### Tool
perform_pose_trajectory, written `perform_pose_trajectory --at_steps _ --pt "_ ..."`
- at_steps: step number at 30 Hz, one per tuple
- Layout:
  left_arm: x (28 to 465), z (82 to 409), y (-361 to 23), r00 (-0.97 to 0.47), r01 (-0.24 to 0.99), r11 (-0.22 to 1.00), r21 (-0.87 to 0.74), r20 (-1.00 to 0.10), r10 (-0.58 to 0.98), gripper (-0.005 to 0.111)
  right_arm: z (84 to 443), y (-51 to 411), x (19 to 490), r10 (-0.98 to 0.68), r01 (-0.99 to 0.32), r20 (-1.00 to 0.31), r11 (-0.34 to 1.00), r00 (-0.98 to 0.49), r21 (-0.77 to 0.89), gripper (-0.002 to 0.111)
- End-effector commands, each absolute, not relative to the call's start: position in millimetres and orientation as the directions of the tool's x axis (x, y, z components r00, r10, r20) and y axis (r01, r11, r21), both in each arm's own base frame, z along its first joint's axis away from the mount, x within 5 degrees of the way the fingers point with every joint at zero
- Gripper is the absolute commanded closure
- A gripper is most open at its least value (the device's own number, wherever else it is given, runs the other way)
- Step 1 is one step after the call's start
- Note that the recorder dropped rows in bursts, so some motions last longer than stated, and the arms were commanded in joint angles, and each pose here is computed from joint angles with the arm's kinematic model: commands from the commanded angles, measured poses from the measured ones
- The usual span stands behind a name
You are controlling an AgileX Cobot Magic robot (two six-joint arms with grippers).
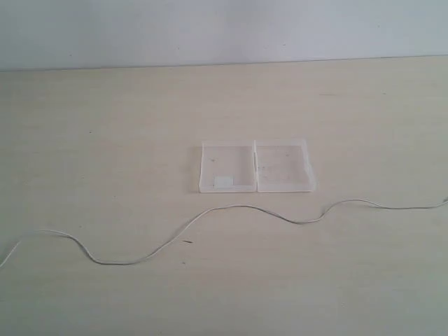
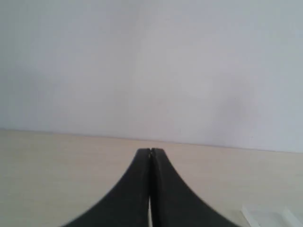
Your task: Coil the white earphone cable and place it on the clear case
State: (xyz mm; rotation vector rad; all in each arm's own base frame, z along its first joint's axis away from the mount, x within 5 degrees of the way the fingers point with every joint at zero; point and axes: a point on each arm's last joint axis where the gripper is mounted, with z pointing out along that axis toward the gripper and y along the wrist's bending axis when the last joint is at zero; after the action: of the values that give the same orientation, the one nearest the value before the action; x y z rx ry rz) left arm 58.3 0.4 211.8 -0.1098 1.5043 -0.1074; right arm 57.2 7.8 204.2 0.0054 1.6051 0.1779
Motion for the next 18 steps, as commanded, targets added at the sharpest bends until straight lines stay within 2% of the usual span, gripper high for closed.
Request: perform_pose_trajectory --at_steps 1,8,13,18 --pt "57 221 -1 0.163 0.026 0.993 -0.118 -0.979 -0.121 0.107 203 7 57 0.105 -0.1 -0.994 0.989 -0.037 0.108 0.108" --pt "52 237 -2 0.331 0.068 0.989 -0.135 -0.932 -0.15 0.107 203 7 57 0.105 -0.1 -0.994 0.989 -0.037 0.108 0.108" --pt "55 228 -1 0.219 0.115 0.906 -0.408 -0.879 -0.424 0.107 203 7 57 0.105 -0.1 -0.994 0.989 -0.037 0.108 0.108" --pt "56 223 -1 0.163 0.088 0.899 -0.429 -0.884 -0.438 0.107 203 7 57 0.105 -0.1 -0.994 0.989 -0.037 0.108 0.108"
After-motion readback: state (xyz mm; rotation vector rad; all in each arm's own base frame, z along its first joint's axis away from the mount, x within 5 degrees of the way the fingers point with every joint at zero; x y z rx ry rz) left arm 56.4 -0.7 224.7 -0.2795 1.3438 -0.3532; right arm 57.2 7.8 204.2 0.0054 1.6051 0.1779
